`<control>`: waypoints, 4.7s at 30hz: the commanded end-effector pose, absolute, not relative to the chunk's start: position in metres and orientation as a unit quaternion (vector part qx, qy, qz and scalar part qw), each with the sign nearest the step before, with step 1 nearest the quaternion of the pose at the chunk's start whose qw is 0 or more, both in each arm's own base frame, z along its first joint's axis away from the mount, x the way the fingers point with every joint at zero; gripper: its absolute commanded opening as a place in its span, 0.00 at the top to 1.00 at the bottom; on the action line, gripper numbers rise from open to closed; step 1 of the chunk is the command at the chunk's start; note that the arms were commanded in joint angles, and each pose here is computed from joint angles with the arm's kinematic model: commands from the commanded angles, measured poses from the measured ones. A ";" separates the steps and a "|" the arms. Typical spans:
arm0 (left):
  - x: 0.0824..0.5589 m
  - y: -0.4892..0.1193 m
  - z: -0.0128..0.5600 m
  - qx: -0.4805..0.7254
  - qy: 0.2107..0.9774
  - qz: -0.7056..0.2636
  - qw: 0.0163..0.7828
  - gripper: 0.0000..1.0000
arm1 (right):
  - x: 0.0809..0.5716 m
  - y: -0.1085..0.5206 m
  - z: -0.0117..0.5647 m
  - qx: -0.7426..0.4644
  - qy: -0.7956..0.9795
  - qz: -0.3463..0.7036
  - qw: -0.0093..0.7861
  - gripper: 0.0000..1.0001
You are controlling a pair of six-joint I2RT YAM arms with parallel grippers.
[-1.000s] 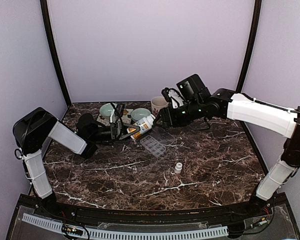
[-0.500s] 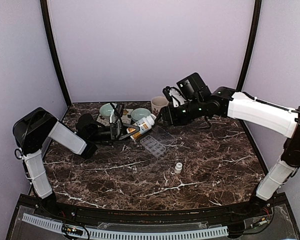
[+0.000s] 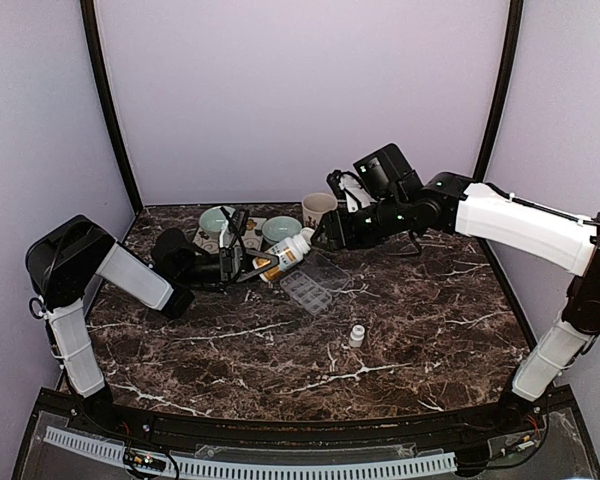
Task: Sort the pills into containers
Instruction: Open the lid of the pill bottle, then pour the pill into the compartment of the pill container.
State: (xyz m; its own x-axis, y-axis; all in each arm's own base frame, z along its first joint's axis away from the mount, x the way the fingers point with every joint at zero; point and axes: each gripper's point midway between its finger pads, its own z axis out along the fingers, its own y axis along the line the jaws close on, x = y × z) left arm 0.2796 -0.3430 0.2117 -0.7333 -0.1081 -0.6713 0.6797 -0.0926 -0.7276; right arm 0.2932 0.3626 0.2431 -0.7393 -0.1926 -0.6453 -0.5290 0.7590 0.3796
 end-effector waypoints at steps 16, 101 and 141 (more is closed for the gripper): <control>0.269 -0.337 0.227 0.258 0.585 -0.711 0.293 0.88 | 0.313 0.361 0.254 -0.185 0.884 0.283 0.323 0.43; 0.288 -0.323 0.186 0.246 0.622 -0.649 0.362 0.92 | 0.338 0.389 0.228 -0.202 0.885 0.289 0.304 0.47; 0.337 -0.316 0.111 0.244 0.705 -0.549 0.376 1.00 | 0.387 0.386 0.185 -0.203 0.900 0.235 0.307 0.48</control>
State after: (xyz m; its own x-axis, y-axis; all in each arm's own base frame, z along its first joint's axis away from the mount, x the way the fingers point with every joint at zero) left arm 0.3273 -0.3159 0.1038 -0.6424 -0.0620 -0.7638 0.7261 0.2697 -0.6325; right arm 0.3828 0.3947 0.1706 -0.7584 -0.2334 -0.6086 -0.5074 0.7975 0.3265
